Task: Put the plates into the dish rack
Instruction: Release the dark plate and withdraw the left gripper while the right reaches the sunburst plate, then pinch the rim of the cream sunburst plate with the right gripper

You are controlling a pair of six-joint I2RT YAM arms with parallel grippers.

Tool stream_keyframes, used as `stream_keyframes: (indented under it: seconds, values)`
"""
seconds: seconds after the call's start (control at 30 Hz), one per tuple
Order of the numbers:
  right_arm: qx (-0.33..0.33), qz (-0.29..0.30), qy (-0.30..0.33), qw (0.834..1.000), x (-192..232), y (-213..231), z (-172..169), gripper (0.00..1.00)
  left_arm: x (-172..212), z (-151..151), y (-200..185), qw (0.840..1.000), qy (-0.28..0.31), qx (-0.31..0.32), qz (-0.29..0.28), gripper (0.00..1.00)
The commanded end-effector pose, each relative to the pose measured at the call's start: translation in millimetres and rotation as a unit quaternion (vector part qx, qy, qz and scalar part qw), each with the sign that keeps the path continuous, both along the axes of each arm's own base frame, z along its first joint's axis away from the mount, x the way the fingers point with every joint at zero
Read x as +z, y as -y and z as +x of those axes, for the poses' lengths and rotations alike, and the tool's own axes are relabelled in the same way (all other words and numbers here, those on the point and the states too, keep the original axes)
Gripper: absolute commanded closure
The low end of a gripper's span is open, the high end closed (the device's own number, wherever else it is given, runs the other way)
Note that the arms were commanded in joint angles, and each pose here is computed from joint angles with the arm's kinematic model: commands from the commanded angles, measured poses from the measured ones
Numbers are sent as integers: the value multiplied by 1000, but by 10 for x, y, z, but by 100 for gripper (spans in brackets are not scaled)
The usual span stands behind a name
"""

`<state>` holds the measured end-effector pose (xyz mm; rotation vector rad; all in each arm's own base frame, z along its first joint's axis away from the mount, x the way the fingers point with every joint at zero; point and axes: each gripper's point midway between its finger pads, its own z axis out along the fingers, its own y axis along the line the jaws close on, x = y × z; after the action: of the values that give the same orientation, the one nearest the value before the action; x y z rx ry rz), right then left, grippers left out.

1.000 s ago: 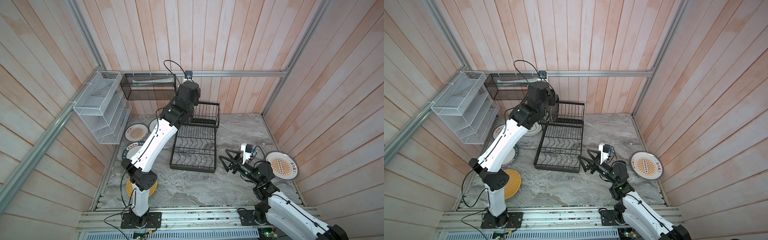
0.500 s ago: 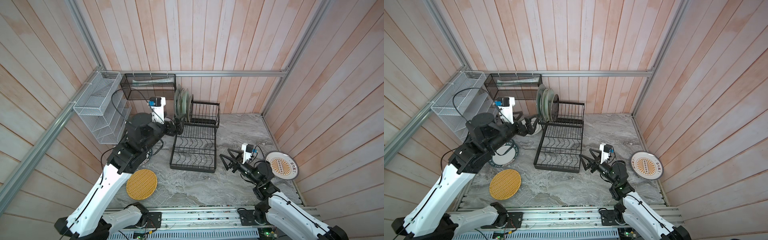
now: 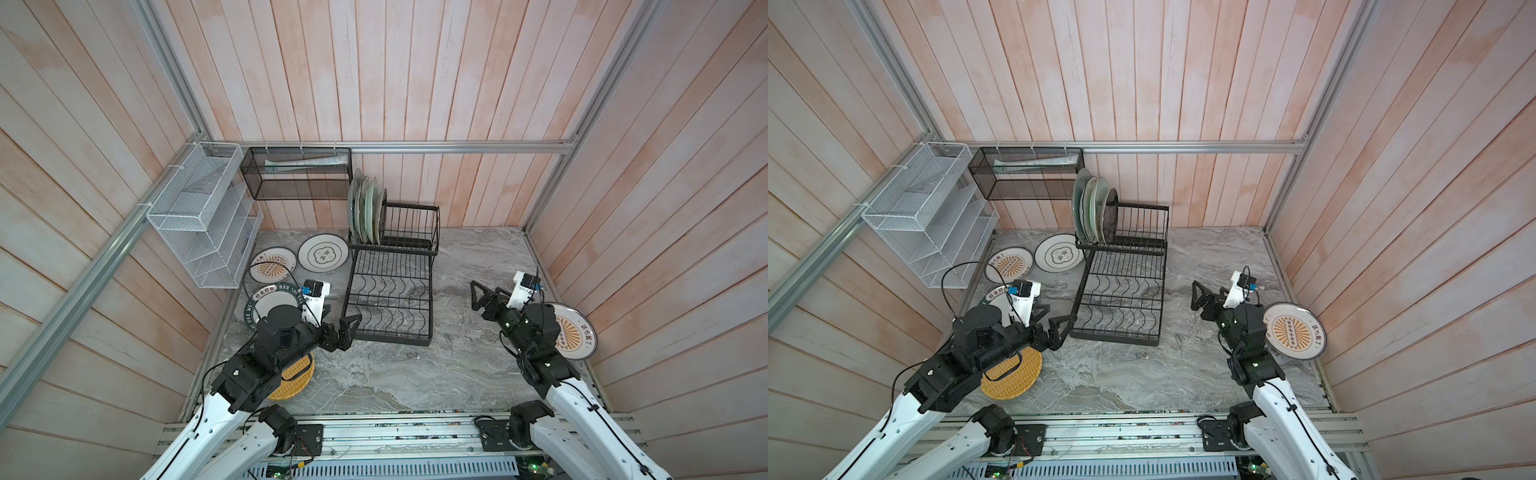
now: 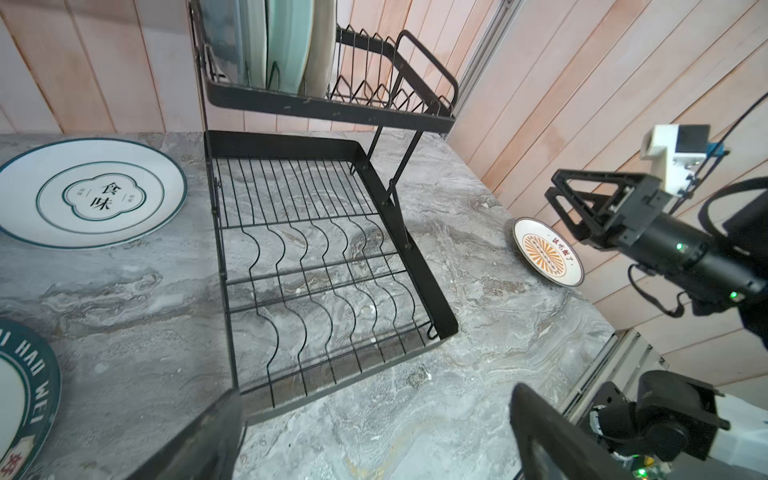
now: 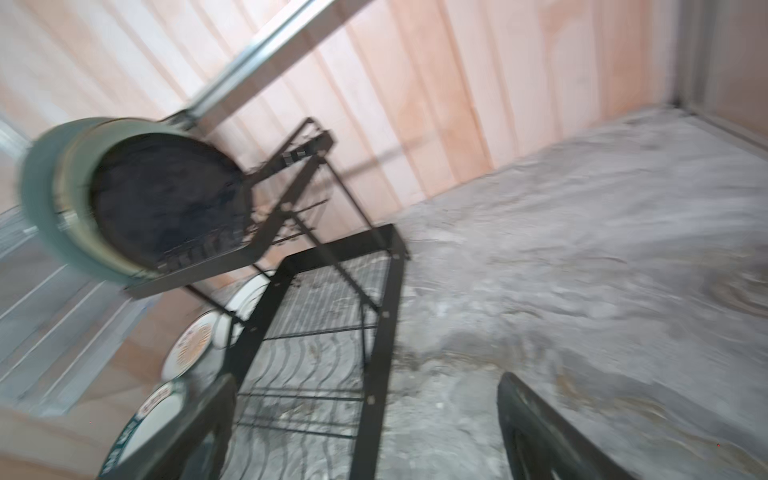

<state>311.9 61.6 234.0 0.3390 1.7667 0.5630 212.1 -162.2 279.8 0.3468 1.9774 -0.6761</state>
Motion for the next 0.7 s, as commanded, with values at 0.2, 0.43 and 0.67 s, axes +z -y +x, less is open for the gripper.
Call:
stream_keyframes:
  seconds: [0.2, 0.43, 0.67]
  values:
    - [-269, 62, -192, 942, -797, 1441, -41, 2, 3, -169, -198, 999, 13, 28, -36, 0]
    - [-365, 86, -228, 898, -1163, 2055, -73, 2, 7, -317, -108, 998, 12, 3, -54, 0]
    - [-372, 110, -275, 880, -1538, 2255, 31, 2, -132, -323, 74, 999, -15, -29, -37, 0]
